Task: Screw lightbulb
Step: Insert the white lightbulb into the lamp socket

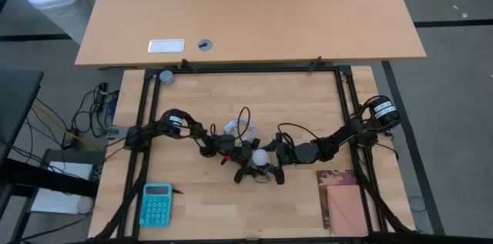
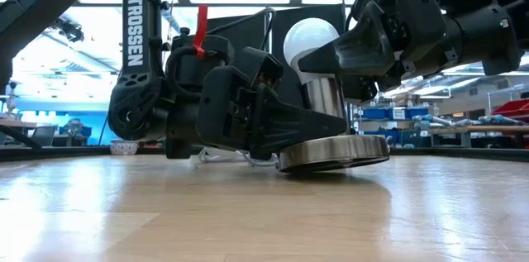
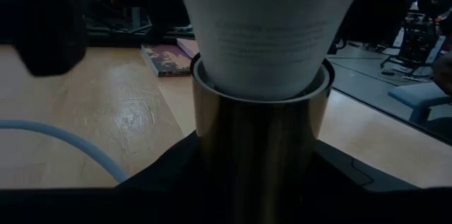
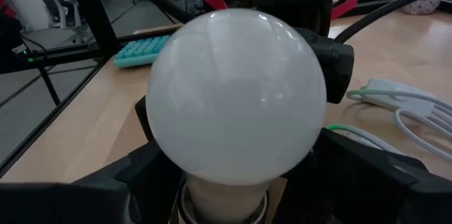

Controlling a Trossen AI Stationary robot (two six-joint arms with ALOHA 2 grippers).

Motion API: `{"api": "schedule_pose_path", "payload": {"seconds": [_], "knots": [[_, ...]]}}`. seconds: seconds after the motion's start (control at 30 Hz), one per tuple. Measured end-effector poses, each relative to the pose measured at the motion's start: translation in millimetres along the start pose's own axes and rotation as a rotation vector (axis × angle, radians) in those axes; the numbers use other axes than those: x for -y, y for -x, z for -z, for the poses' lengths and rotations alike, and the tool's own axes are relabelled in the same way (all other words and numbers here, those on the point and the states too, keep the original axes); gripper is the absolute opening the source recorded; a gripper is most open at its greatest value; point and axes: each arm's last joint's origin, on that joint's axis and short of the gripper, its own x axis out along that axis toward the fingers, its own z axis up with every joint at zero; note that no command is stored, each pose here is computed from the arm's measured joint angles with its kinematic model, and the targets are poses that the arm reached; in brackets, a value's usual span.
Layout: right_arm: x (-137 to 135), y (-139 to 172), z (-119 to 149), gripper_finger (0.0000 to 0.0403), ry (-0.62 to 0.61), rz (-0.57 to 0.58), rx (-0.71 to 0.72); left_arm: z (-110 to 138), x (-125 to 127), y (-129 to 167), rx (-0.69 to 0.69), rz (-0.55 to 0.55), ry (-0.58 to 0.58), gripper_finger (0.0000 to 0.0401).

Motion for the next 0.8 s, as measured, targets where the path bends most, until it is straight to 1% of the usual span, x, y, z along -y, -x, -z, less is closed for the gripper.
{"api": "schedule_pose_path", "payload": {"seconds": [0.2, 0.5, 0.8], "knots": [[0.0, 0.0, 0.0, 0.0298, -0.001, 0.001, 0.001, -0.2, -0.1, 0.0, 0.002, -0.004, 0.002, 0.0198], [-0.4, 0.1, -0.1, 0.0241, 0.000, -0.003, 0.001, -0.3, -0.6, 0.0, 0.004, -0.013, 0.004, 0.0198], [0.0, 0.1, 0.2, 0.0201, -0.002, 0.008, 0.001, -0.6, -2.2, 0.1, 0.010, -0.062, 0.011, 0.0198]]}}
